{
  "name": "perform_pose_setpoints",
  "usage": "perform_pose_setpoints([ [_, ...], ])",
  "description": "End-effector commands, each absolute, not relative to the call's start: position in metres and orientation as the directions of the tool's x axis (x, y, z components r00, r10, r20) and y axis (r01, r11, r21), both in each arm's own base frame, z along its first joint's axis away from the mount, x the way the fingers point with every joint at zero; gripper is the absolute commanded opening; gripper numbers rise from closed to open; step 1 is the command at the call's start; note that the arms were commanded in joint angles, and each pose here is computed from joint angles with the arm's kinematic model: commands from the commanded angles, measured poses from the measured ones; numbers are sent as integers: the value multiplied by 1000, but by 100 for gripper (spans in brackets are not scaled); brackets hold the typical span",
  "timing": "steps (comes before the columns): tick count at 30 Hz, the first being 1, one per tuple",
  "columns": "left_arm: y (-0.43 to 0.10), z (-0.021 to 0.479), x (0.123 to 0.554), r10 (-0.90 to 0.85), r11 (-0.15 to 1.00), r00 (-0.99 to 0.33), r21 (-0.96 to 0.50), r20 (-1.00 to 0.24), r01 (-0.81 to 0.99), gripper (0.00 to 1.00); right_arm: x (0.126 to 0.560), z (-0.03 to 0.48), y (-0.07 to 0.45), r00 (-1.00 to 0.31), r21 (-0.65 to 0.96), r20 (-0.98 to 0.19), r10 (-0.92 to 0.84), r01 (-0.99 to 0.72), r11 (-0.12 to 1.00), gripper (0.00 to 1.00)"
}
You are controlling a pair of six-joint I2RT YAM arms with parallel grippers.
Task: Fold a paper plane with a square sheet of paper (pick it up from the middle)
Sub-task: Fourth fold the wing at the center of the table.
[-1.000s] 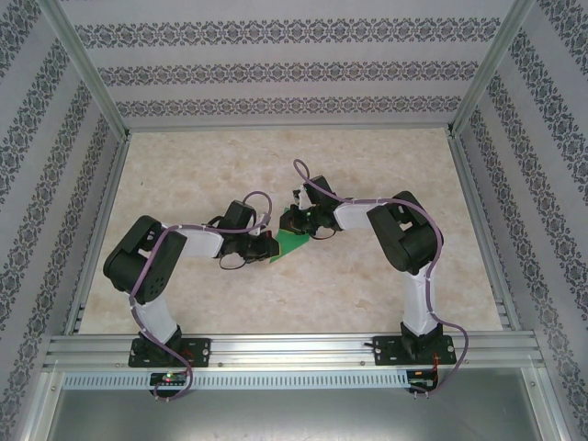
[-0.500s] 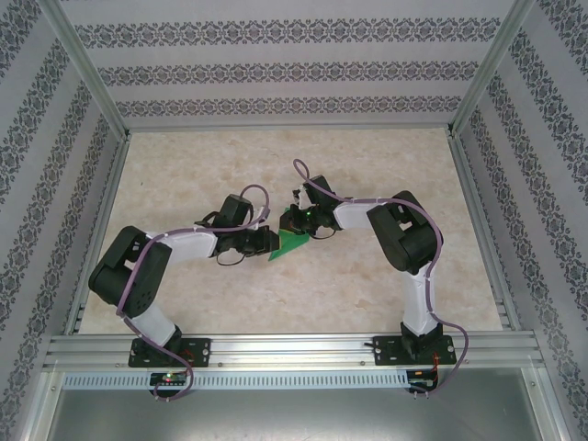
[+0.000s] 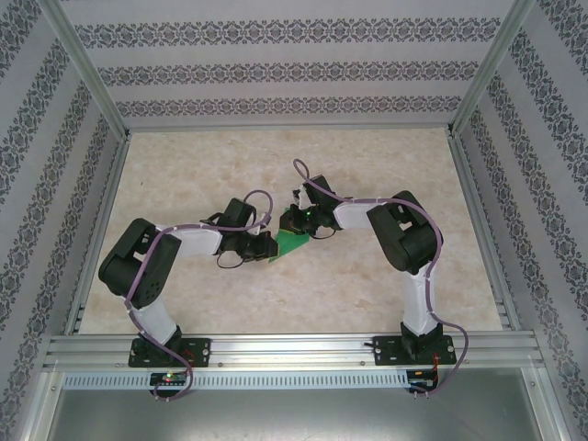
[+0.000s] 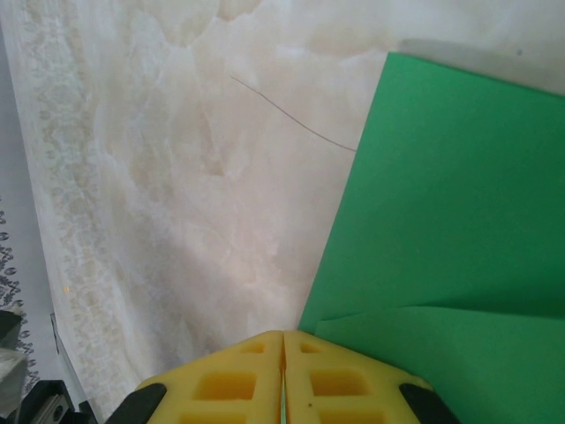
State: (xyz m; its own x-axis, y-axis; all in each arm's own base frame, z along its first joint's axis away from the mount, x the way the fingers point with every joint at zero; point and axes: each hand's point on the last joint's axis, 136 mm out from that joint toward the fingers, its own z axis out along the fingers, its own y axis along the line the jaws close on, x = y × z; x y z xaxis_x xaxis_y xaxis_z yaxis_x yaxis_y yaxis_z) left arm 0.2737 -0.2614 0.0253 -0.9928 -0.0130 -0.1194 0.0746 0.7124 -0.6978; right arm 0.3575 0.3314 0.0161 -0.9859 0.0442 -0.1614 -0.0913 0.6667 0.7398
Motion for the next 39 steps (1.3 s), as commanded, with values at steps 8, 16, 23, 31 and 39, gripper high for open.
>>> perform_pose_setpoints([
  [8, -227, -20, 233, 29, 826, -999, -562, -21, 36, 7, 341, -35, 308, -996, 637, -80, 36, -23, 771, 9],
  [16, -219, -11, 217, 40, 824, -999, -565, -14, 41, 7, 340, -36, 305, -996, 627, -78, 35, -22, 778, 9],
  [23, -221, -1, 212, 30, 806, -1000, -592, -11, 30, 7, 340, -35, 306, -996, 632, -78, 36, -22, 775, 9],
  [31, -249, 72, 264, -44, 711, -974, -692, -222, 125, 7, 339, -35, 307, -996, 633, -78, 37, -21, 774, 9],
  [39, -284, 75, 313, -65, 655, -968, -742, -241, 140, 9, 339, -36, 307, -996, 636, -77, 43, -16, 771, 9],
])
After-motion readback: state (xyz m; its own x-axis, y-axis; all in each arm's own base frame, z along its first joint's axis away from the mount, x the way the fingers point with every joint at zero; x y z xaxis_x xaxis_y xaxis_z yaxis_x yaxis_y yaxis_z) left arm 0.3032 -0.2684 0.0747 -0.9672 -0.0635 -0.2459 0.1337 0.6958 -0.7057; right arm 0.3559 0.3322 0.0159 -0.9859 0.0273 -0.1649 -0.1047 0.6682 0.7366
